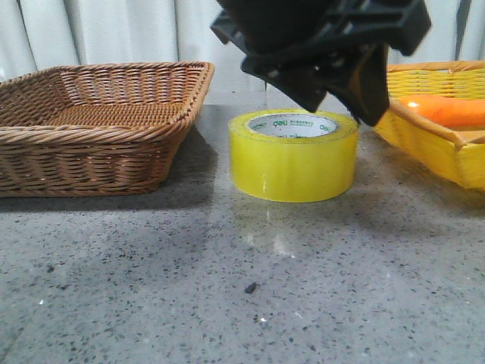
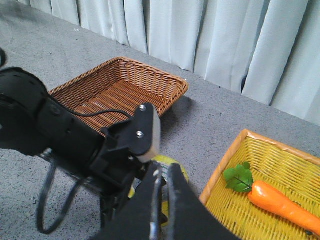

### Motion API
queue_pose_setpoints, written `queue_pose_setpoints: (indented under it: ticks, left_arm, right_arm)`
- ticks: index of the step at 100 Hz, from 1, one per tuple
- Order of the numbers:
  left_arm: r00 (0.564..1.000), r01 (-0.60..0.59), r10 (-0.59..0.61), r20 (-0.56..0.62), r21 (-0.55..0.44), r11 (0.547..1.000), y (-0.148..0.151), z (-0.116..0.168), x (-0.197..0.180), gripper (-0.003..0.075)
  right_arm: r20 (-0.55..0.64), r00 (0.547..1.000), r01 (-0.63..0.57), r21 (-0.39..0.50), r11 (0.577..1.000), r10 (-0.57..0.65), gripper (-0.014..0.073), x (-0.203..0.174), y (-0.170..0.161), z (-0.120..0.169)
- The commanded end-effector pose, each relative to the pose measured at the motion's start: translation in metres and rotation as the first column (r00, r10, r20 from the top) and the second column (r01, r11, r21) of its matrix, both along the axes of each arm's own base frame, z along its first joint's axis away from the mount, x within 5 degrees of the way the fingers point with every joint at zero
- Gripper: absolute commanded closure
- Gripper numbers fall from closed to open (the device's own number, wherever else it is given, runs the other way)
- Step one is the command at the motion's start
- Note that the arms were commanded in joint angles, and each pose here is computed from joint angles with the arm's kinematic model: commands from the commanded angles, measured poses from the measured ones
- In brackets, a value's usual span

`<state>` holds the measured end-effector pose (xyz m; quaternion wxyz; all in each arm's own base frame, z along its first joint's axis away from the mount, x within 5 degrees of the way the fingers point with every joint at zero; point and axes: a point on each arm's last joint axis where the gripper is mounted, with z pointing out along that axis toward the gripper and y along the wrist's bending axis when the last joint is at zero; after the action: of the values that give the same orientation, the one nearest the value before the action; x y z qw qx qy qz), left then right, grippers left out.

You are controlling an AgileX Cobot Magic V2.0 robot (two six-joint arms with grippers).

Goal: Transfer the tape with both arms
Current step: 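Lower the left gripper onto the tape roll and grasp it, then carry the tape roll with the left gripper into the brown basket and release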

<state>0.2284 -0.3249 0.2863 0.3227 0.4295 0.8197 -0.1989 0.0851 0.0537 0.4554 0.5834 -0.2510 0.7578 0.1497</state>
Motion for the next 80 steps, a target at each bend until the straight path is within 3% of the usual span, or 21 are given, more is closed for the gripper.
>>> queue_pose_setpoints:
  ticks: [1, 46, 80]
  left_arm:
    - [0.998, 0.005, 0.000, 0.057, -0.082, 0.997, -0.008, 0.023, 0.002, 0.0311]
    - [1.000, -0.015, 0.015, 0.022, 0.022, 1.000, -0.011, -0.003, 0.023, 0.0329]
    - [1.000, -0.013, 0.012, 0.023, 0.034, 0.999, -0.010, -0.003, 0.023, 0.0611]
  right_arm:
    - [0.096, 0.995, 0.006, 0.044, 0.999, -0.011, 0.0668, -0.001, -0.001, 0.014]
    - [0.065, 0.998, 0.005, 0.025, 1.000, -0.007, 0.0668, -0.001, -0.002, 0.010]
    - [0.061, 0.998, 0.005, 0.023, 1.000, -0.006, 0.0668, -0.001, -0.002, 0.010]
